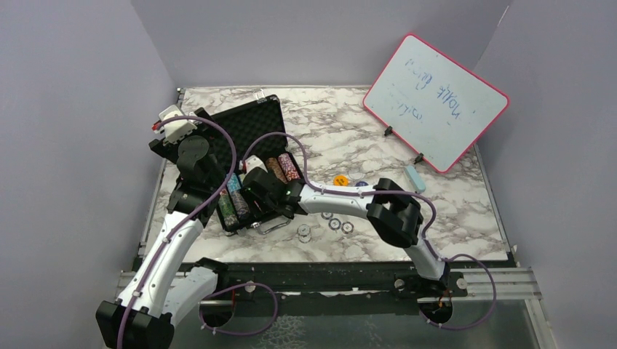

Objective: Pack up texas hold em set

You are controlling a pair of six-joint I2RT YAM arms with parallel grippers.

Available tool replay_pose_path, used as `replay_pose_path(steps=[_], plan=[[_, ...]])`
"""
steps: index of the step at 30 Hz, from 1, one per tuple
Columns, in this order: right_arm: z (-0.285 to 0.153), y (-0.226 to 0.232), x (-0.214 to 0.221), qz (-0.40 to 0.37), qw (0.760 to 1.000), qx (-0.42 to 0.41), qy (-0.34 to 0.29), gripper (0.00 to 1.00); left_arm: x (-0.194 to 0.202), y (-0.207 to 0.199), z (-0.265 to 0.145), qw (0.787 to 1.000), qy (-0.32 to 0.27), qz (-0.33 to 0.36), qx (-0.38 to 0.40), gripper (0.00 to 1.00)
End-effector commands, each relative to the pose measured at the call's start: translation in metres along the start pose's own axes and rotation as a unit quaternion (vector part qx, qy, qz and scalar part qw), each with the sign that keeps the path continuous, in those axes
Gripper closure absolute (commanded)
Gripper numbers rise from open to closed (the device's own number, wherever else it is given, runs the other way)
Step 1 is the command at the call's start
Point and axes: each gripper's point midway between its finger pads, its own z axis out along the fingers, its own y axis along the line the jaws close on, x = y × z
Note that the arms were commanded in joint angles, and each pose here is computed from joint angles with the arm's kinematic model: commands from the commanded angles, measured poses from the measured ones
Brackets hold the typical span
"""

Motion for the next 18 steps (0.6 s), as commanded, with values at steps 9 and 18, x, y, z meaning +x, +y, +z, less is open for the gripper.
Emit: replay_pose_path(steps=[9,18], plan=[[-0.048,-0.002,-0.042,0.052,0.998,0.005,-0.045,0.18,0.000,-0.007,-0.001,1.000,0.008,-0.014,0.022,0.01],[-0.114,-0.106,-0.027,0.161,0.975,0.127,-0.088,0.21,0.007,-0.028,-0.003,0.997,0.026,-0.009,0.078,0.01]])
